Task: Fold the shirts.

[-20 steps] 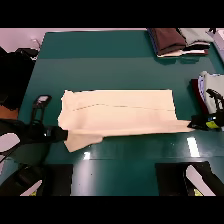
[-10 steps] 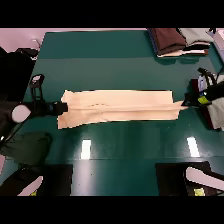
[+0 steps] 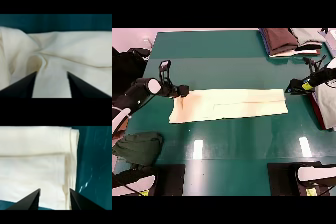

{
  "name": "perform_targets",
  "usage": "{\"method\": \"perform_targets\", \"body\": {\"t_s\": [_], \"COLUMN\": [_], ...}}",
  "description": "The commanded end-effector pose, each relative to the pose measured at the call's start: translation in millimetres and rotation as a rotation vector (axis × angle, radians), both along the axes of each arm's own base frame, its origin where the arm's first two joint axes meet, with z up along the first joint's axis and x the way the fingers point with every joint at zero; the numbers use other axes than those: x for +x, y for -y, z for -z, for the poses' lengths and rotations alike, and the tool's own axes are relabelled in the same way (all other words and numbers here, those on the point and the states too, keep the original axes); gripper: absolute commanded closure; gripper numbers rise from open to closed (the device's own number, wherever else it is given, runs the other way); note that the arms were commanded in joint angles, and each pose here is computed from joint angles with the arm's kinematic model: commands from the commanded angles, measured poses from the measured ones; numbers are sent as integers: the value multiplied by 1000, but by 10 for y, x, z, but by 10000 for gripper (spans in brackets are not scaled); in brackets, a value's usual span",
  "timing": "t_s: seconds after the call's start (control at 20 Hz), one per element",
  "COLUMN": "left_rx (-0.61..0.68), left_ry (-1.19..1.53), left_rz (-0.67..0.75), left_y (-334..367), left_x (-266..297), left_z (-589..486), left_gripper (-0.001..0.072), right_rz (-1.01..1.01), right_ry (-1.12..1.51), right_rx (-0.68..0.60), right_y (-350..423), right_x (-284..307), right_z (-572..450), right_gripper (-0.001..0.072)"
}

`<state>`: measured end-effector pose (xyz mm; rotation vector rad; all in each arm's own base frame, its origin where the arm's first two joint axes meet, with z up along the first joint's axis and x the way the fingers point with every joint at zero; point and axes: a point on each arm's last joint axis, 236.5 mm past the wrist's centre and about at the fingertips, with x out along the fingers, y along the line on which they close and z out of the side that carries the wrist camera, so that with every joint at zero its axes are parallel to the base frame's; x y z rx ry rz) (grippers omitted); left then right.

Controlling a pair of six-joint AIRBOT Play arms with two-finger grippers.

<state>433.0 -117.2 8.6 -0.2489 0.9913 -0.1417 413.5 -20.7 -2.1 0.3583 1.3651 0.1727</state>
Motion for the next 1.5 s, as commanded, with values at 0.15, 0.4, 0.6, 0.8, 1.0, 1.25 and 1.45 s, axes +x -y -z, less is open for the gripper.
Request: {"method": "perform_targets", "body": {"t_s": [0.15,0.4,0.6,0.8,1.0,1.25,1.45], "left_rx": [-3,-111,-162,-180,-206,-189,-201], "left_ry": [-19,-29,-30,-55,-84,-132,-173], "left_rz": [34,21,53,161,241,348,356], "left_y": [90,279,585,1240,1851,2514,2653], "left_x": [96,87,75,-66,-75,-55,-78], "left_z": [-329,-380,-346,-99,139,483,655], "left_gripper": [199,685,685,686,687,686,687], "right_rz": [35,113,85,-10,-132,-253,-375], "right_ry": [-4,-122,-144,-47,146,380,511], "right_rx": [132,365,441,379,332,282,281], "right_y": [263,137,-295,-512,-593,-1163,-1692], "right_x": [-123,-466,-369,-82,166,174,76], "right_z": [43,559,834,667,-293,-1601,-2251], "right_gripper": [148,140,210,701,701,701,700]}}
